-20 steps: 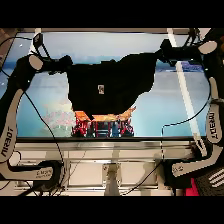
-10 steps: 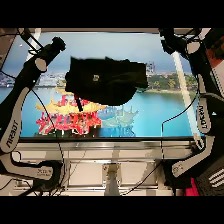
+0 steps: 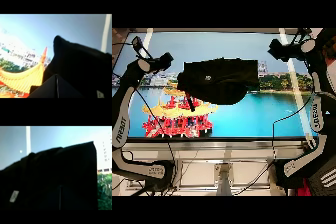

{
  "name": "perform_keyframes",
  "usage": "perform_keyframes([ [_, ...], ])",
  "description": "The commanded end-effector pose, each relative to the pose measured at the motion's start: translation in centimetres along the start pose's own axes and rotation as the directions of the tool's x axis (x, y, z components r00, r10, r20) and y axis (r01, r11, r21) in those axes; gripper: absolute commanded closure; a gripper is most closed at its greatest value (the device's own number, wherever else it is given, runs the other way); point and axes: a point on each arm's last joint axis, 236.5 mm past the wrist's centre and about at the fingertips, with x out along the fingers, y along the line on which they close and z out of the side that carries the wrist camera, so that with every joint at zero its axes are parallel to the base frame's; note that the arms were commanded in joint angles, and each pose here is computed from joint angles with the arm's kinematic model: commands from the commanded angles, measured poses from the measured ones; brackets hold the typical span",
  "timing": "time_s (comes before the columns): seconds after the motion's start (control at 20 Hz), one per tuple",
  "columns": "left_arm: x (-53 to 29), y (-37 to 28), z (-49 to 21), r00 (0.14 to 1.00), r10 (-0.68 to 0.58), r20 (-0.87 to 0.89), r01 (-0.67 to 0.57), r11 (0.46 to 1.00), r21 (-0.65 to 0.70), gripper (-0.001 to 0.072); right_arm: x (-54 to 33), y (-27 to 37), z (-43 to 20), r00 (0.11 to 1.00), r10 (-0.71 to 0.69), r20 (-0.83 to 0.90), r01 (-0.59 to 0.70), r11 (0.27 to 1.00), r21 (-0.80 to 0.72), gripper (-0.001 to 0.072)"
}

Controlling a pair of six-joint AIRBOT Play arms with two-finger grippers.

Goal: Fold the clothes and pants, and hang the long-sleeved shirts on hangers.

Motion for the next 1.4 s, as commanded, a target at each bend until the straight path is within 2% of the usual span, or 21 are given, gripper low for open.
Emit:
perform_keyframes([
  [0.0,-1.4,2.6,-6.0,0.959,0.050,-0.277,0.027,0.963,0.267,0.0698,-0.8,-0.6,-7.4,0.951,0.059,-0.304,-0.102,0.986,-0.129,0.0708],
  [0.1,-2.4,4.2,-8.7,0.917,0.070,-0.393,0.071,0.941,0.331,0.0699,-0.6,0.6,-11.5,0.887,0.206,-0.412,-0.247,0.968,-0.048,0.0708],
  [0.2,-3.2,5.2,-10.7,0.881,0.042,-0.471,0.129,0.937,0.324,0.0699,-0.6,1.9,-15.5,0.798,0.368,-0.478,-0.389,0.919,0.058,0.0707],
  [0.3,-4.1,2.2,-10.9,0.856,-0.175,-0.487,0.324,0.915,0.239,0.0698,-0.9,3.9,-18.0,0.710,0.522,-0.472,-0.512,0.843,0.163,0.0706],
  [0.4,-4.5,-1.3,-7.9,0.851,-0.368,-0.374,0.467,0.857,0.219,0.0679,-0.5,4.2,-18.8,0.698,0.548,-0.460,-0.526,0.829,0.189,0.0705],
  [0.45,-4.7,-2.6,-7.0,0.841,-0.424,-0.335,0.518,0.809,0.276,0.0483,-0.1,4.1,-18.6,0.713,0.535,-0.453,-0.515,0.838,0.179,0.0702],
  [0.5,-4.8,-3.3,-7.0,0.834,-0.442,-0.329,0.540,0.775,0.329,0.0245,0.2,4.2,-18.4,0.721,0.531,-0.444,-0.511,0.841,0.175,0.0686],
  [0.55,-4.6,-3.6,-7.5,0.830,-0.438,-0.345,0.545,0.767,0.338,0.0242,0.3,4.4,-18.2,0.725,0.533,-0.436,-0.512,0.841,0.177,0.0640],
  [0.65,-3.9,-3.3,-9.2,0.831,-0.386,-0.400,0.535,0.752,0.386,0.0242,0.4,4.3,-18.1,0.730,0.529,-0.433,-0.509,0.843,0.174,0.0342],
  [0.7,-3.4,-3.1,-10.3,0.828,-0.358,-0.432,0.533,0.743,0.405,0.0242,0.4,4.3,-18.2,0.729,0.528,-0.435,-0.508,0.844,0.173,0.0300],
  [0.9,-1.8,-2.7,-13.9,0.797,-0.292,-0.528,0.549,0.715,0.433,0.0247,0.4,4.1,-18.3,0.731,0.521,-0.441,-0.503,0.848,0.168,0.0301],
  [0.95,-1.7,-2.5,-14.6,0.787,-0.280,-0.549,0.556,0.709,0.435,0.0276,0.5,3.6,-18.7,0.735,0.501,-0.456,-0.489,0.858,0.154,0.0302],
  [1.0,-1.8,-2.3,-15.0,0.781,-0.267,-0.564,0.559,0.702,0.441,0.0301,0.7,2.7,-19.3,0.743,0.463,-0.483,-0.463,0.877,0.127,0.0310],
  [1.1,-1.8,-1.9,-15.3,0.781,-0.247,-0.574,0.555,0.697,0.454,0.0301,1.2,0.0,-21.2,0.758,0.337,-0.558,-0.352,0.932,0.084,0.0310],
  [1.2,-1.8,-1.5,-15.0,0.785,-0.247,-0.568,0.546,0.710,0.446,0.0301,1.7,-2.0,-21.8,0.775,0.245,-0.582,-0.251,0.965,0.072,0.0310],
  [1.35,-1.8,-1.5,-15.0,0.785,-0.246,-0.568,0.535,0.732,0.422,0.0301,3.0,-2.4,-20.6,0.818,0.232,-0.526,-0.219,0.972,0.088,0.0311],
])
